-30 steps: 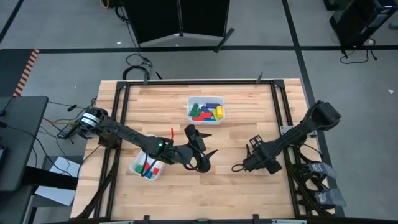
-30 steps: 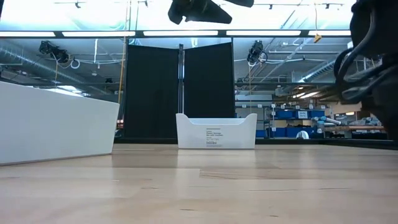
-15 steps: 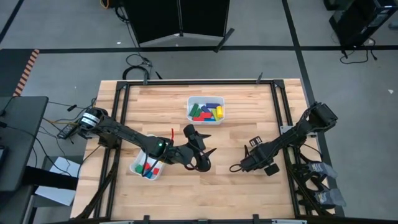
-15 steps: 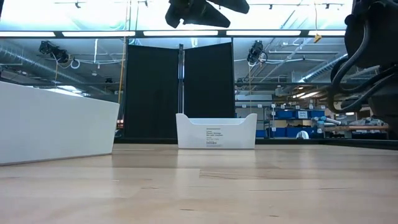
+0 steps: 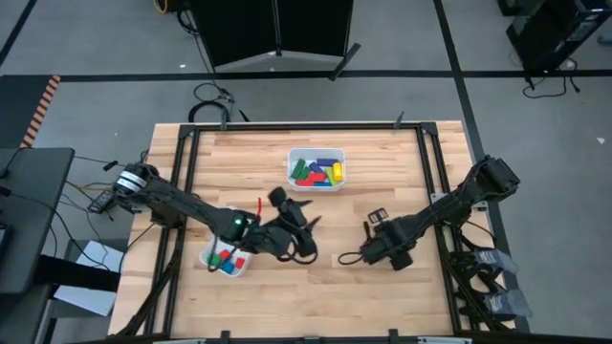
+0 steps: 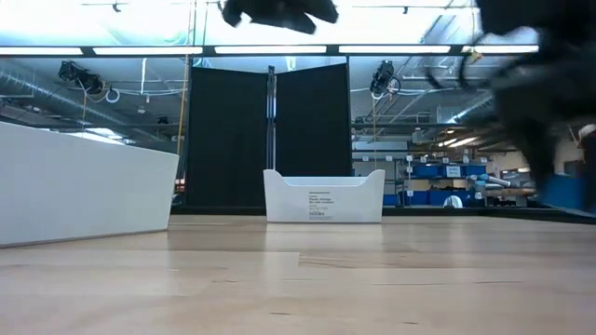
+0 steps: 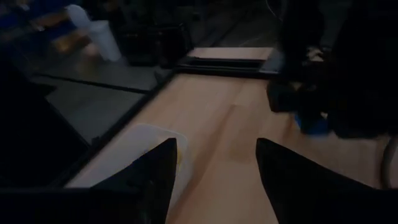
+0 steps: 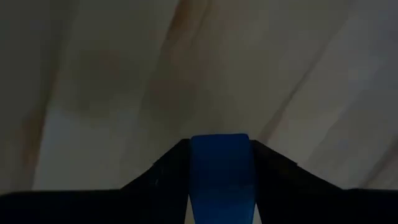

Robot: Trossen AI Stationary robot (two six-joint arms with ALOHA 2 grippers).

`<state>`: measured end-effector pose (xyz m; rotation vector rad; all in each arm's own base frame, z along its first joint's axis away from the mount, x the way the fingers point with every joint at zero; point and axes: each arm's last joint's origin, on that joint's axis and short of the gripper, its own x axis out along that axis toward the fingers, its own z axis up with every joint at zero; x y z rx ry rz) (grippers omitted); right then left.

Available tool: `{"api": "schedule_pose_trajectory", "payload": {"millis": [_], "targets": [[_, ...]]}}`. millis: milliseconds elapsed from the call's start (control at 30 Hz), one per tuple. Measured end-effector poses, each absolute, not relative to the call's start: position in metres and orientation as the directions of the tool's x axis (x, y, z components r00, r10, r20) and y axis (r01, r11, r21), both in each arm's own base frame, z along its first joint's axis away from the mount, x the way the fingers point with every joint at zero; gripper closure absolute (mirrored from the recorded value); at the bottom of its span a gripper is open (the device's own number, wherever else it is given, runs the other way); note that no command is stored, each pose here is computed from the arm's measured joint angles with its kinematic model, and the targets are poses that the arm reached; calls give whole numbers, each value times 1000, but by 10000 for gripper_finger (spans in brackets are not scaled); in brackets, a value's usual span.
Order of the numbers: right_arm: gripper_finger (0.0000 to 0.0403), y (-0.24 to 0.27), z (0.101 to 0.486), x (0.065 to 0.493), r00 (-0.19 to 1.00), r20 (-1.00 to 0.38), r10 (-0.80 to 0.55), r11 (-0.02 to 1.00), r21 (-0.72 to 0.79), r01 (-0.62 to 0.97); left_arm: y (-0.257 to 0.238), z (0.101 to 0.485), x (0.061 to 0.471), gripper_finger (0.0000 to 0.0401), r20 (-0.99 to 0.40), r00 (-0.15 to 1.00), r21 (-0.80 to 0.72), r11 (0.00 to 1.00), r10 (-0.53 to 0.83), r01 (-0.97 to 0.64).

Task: Sort blocks by size
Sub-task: Put the rectangular blue block into the top white bin, then return to Home Position

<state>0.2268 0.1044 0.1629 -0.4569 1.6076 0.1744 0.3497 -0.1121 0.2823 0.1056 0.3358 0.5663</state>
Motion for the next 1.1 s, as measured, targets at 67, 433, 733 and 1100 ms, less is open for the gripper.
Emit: {"api": "schedule_pose_trajectory", "payload": {"millis": [67,433,733,1100], "targets": [[261,103,171,241,72,-986,-152,907,-168,-386,-110,292,340,174,-280,784,186,832,554,-522],[261,23,219,320,718,-687,-110,922,-341,-185,-135,320,309,174,-251,851,162,887,461,-433],[261,-87,236,328,853,-486,-188,959,-278,54,-179,329,283,174,-173,886,156,900,429,-406],[136,-125,235,321,890,-434,-143,989,-98,111,-184,329,278,174,-159,877,130,890,453,-436]]}}
